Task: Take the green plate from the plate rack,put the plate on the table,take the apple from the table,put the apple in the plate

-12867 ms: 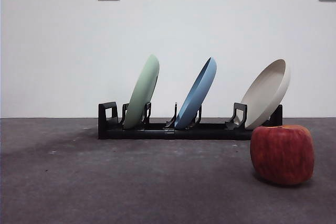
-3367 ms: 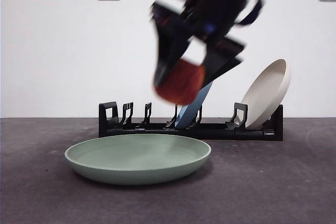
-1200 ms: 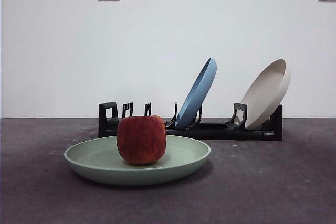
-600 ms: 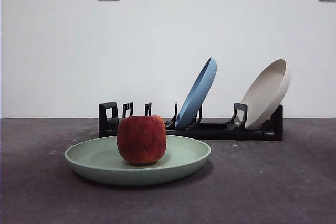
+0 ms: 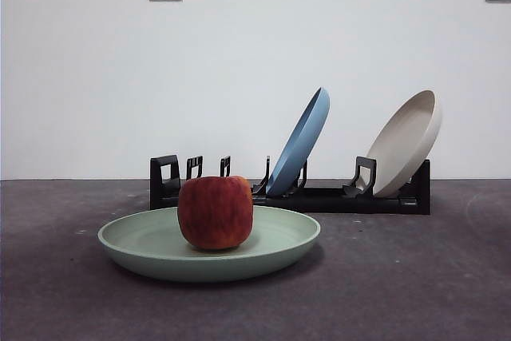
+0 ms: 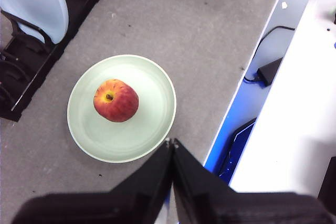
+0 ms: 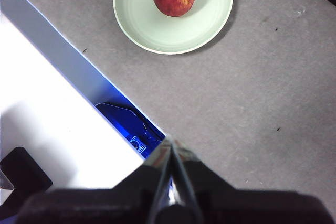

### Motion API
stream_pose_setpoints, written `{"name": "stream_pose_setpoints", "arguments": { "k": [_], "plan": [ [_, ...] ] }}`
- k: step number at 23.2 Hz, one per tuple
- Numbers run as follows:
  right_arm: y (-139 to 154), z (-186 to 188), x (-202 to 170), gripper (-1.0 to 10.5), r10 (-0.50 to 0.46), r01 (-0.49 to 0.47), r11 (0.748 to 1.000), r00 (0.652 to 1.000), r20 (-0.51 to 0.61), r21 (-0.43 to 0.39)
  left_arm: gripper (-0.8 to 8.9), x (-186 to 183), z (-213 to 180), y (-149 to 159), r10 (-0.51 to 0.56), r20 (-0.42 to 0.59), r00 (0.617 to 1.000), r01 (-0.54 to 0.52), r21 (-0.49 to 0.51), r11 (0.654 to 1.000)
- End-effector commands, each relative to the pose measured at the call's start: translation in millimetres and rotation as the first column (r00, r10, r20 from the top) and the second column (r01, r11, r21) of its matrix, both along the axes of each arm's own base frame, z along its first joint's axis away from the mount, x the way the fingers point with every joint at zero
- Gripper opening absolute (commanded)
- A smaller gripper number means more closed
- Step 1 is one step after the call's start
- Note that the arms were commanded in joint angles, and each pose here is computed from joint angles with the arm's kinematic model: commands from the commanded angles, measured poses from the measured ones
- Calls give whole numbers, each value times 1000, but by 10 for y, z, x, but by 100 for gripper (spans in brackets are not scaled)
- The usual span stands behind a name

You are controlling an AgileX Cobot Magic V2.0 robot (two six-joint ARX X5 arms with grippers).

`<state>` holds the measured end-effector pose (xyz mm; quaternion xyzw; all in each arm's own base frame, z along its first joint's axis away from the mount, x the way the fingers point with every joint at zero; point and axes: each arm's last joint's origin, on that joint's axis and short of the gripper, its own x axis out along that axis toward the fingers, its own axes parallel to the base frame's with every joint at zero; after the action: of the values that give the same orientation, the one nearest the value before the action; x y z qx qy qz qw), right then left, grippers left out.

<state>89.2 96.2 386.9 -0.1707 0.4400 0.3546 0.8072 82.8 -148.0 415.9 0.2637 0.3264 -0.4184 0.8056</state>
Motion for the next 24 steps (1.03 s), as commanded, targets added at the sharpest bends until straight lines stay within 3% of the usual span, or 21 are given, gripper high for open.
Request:
{"name": "stream_pose_setpoints", "arguments": {
  "k": [1,6,10,14,19,24],
  "plan": [
    [-8,-11,-9,1,-7,7,1000,1000,-12,-8,-3,6,-4,-2,7,-1,1000,-7,-6,1000],
    [-8,-11,-9,1,-7,7,1000,1000,-12,-8,-3,6,-3,-4,7,0,1000,-7,-7,1000],
    [-8,-11,-9,1,-7,7,1000,1000,-12,-8,-3,37,44,-26,15,34,999,-12,-64,998],
    [-8,-11,-9,1,-7,7,1000,1000,-12,-8,-3,169,211,29,55,178,983,-20,-191,981],
    [-12,-9,-13,1,-7,7,1000,1000,-10,-7,-3,389,563,312,298,348,889,-112,-467,877],
    [-15,-8,-15,1,-7,7,1000,1000,-9,-6,-3,441,728,736,428,437,792,-83,-616,783]
  ]
}}
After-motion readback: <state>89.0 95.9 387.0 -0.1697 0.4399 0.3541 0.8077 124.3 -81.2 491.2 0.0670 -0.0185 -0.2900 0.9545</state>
